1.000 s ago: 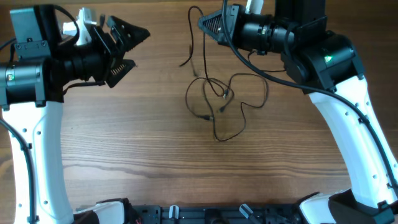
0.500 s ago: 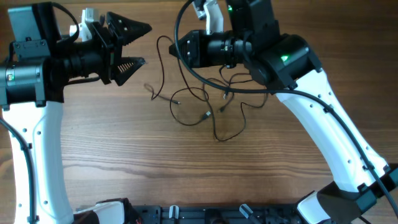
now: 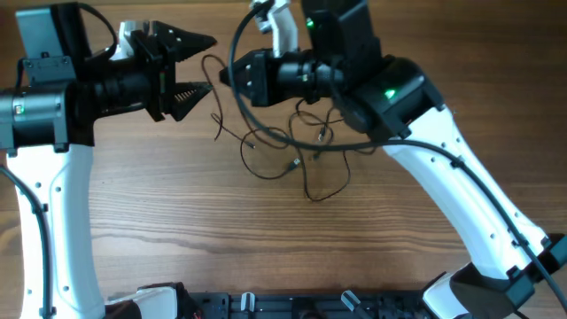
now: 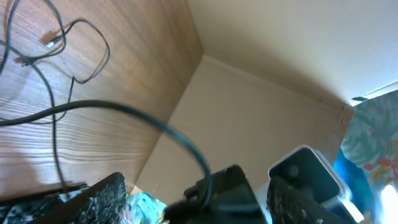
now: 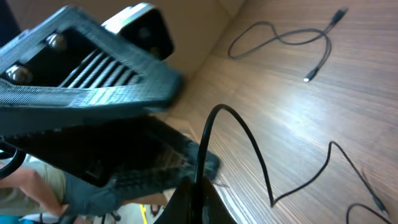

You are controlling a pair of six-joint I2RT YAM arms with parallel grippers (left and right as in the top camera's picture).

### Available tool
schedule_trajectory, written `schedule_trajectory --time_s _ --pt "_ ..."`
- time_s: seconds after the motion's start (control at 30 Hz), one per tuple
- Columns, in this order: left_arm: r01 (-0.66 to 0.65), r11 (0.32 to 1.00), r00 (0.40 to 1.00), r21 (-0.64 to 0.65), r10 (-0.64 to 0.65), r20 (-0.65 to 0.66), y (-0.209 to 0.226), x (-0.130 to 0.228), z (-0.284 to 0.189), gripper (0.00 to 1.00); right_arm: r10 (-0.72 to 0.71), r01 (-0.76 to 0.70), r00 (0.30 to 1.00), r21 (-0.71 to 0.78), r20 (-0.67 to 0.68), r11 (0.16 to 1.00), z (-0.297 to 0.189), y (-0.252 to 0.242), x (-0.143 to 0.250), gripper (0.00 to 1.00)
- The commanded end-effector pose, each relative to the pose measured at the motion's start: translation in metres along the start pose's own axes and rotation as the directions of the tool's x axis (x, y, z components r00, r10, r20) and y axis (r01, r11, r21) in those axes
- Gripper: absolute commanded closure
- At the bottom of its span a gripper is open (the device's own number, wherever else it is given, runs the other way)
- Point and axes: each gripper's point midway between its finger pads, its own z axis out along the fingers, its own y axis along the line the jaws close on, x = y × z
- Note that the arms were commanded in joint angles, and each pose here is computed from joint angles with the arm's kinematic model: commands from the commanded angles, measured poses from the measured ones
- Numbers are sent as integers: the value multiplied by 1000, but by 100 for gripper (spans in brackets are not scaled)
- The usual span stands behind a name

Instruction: Untangle cables

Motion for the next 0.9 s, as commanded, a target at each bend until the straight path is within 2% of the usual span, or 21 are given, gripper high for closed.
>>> schedule_trajectory --time_s 0.0,0.17,0.4,0.63,0.87 --pt "9 1000 1000 1 -9 -1 -3 2 2 31 -33 33 999 15 12 999 5 3 0 96" --pt "9 1000 1000 -3 -9 9 -3 1 2 39 -35 35 999 10 5 999 6 5 3 96" --pt "9 1000 1000 -10 -9 26 -1 -2 1 65 -37 36 999 16 10 999 6 5 2 96" --pt "10 1000 999 -17 -9 43 0 -5 1 70 -36 36 999 12 8 999 6 5 2 96" --pt "53 998 998 -15 -52 43 0 -5 1 79 -37 37 999 8 6 999 6 6 3 96"
